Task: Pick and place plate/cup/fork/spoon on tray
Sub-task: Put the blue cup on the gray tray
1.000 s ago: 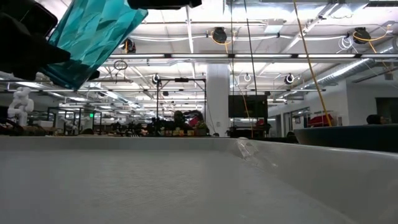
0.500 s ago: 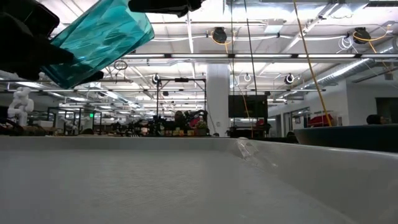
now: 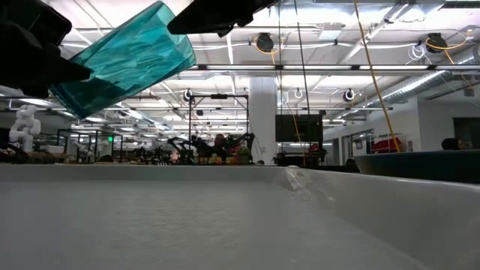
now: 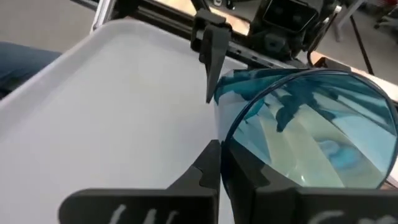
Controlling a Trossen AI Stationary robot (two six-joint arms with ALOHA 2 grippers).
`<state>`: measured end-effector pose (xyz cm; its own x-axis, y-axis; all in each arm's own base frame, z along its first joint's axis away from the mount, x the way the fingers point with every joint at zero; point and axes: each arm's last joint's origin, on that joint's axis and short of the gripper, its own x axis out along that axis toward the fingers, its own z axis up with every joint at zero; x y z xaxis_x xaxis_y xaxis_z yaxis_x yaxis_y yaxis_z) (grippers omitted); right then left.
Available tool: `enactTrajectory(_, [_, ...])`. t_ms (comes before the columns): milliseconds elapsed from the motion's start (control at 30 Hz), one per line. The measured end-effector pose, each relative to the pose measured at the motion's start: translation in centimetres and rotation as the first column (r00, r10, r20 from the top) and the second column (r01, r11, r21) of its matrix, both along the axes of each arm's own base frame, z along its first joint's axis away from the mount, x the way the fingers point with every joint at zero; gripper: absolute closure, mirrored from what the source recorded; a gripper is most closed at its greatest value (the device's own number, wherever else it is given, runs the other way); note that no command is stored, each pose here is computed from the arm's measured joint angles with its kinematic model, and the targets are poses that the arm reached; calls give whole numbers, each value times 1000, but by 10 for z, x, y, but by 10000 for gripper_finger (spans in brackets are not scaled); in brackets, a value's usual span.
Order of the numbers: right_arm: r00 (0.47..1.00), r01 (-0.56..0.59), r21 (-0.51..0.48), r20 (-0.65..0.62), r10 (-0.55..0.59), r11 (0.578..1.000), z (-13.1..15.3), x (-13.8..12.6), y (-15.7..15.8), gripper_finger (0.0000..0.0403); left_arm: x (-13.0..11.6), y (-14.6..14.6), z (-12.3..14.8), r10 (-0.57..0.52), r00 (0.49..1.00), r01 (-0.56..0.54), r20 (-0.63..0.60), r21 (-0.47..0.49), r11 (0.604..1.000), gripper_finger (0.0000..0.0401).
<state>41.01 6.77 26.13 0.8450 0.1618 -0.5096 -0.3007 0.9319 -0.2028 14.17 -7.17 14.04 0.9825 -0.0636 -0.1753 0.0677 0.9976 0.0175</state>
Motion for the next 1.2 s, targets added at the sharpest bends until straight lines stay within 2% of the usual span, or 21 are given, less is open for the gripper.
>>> enactTrajectory(200, [998, 35, -18, -42, -36, 999, 17, -17, 1, 403, -1, 1, 0, 5, 1000, -5, -6, -21, 1000, 16])
enactTrajectory(433, [962, 144, -17, -233, -145, 989, 40, -36, 9, 403, -4, 5, 15, 25, 996, -24, 83, -19, 1000, 16])
enactTrajectory(567, [934, 189, 12, -312, -176, 982, 48, -32, 16, 403, 1, 9, 34, 72, 991, -71, 109, -14, 997, 16])
enactTrajectory(633, [905, 207, 1, -380, -192, 978, 44, -29, 19, 403, 9, 8, 50, 90, 994, -90, 54, 0, 996, 16])
enactTrajectory(800, [848, 200, -50, -492, -198, 979, 35, -20, 27, 403, 25, 5, 96, 127, 977, -111, -174, 101, 989, 16])
enactTrajectory(933, [807, 224, -61, -548, -220, 973, 30, -15, 29, 399, 37, -1, 127, 109, 969, -79, -219, 145, 986, 16])
enactTrajectory(1033, [778, 227, -83, -584, -232, 970, 27, -15, 29, 394, 49, -7, 137, 79, 968, -34, -240, 183, 982, 16])
enactTrajectory(1200, [776, 217, -64, -594, -212, 974, 27, -14, 29, 393, 75, -20, 133, 62, 952, 30, -298, 296, 955, 16])
